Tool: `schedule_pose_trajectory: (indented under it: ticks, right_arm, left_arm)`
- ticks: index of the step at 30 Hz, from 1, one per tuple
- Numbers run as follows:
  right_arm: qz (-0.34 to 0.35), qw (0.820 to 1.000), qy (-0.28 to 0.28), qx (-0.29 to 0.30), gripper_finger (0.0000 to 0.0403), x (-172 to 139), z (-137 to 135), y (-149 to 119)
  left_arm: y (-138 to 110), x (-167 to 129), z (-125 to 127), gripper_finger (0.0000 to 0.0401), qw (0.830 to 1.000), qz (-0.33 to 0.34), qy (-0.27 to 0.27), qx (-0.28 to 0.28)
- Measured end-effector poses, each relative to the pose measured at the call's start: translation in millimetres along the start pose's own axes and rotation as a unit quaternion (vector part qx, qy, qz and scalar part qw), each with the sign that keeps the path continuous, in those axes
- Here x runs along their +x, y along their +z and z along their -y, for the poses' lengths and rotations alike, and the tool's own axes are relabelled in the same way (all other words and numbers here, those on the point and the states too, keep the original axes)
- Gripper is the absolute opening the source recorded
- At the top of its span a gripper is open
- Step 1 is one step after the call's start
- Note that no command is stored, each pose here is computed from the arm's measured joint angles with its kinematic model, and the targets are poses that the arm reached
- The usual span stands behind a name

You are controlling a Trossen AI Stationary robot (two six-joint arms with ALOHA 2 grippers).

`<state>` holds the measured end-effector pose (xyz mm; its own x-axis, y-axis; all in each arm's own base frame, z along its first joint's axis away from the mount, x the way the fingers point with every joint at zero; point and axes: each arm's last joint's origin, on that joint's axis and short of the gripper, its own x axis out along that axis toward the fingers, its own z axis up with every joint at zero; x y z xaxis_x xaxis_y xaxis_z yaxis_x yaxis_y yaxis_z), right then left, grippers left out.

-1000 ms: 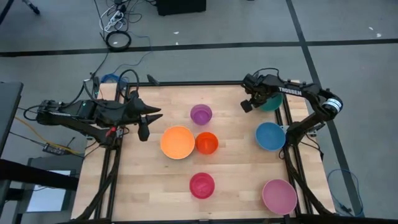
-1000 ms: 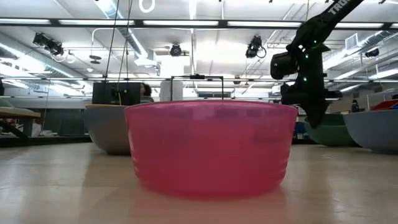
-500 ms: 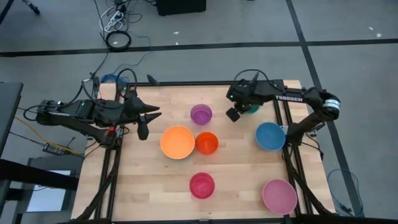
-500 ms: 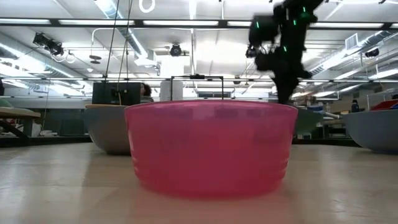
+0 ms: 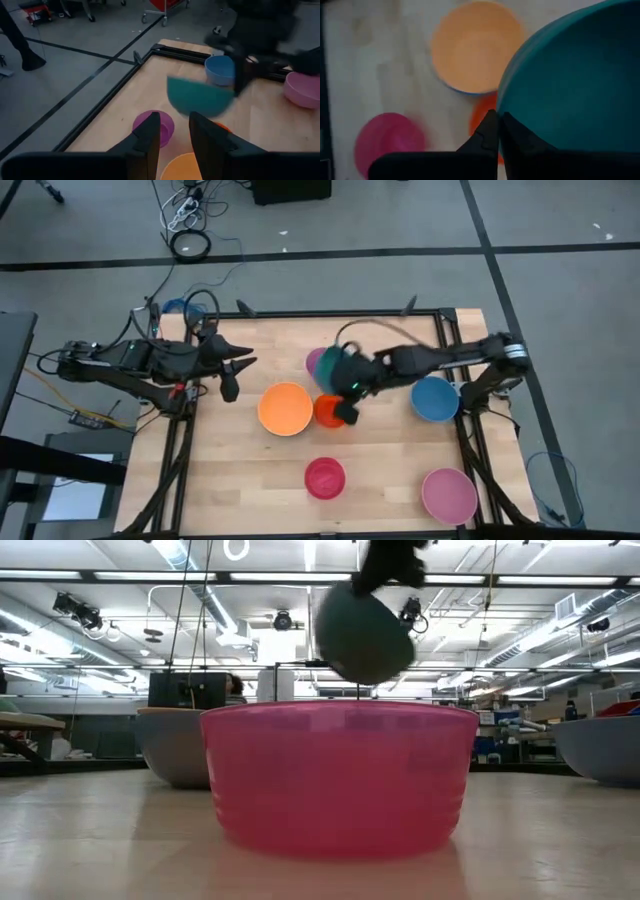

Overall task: Nest bowls inside each other
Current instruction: Stack the green bowl on the top of the yellow bowl, then stack the blue bowl on the top of the dark green bowl

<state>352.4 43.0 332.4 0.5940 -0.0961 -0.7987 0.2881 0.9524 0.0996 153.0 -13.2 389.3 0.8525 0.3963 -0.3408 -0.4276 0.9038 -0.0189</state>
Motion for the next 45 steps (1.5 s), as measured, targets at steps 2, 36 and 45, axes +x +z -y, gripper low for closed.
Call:
schedule_pose_trajectory:
  ticks: [2,36,45]
  right_arm:
    - [-0.003,0.999,0.016,-0.029,0.0,11,-18,11]
    - [-0.102,0.99,0.053,-0.086,0.0159,108,-60,54]
    - [-0.123,0.986,-0.098,-0.053,0.0184,17,-47,36]
  left_arm:
    - [1,-4,-2,0.0113,1.0,0.006,-0.002,-0.005]
    - [-2,-36,-24,0.0113,0.999,0.024,-0.026,-0.039]
    - [-3,-36,-24,0.0113,0.999,0.022,-0.028,-0.038]
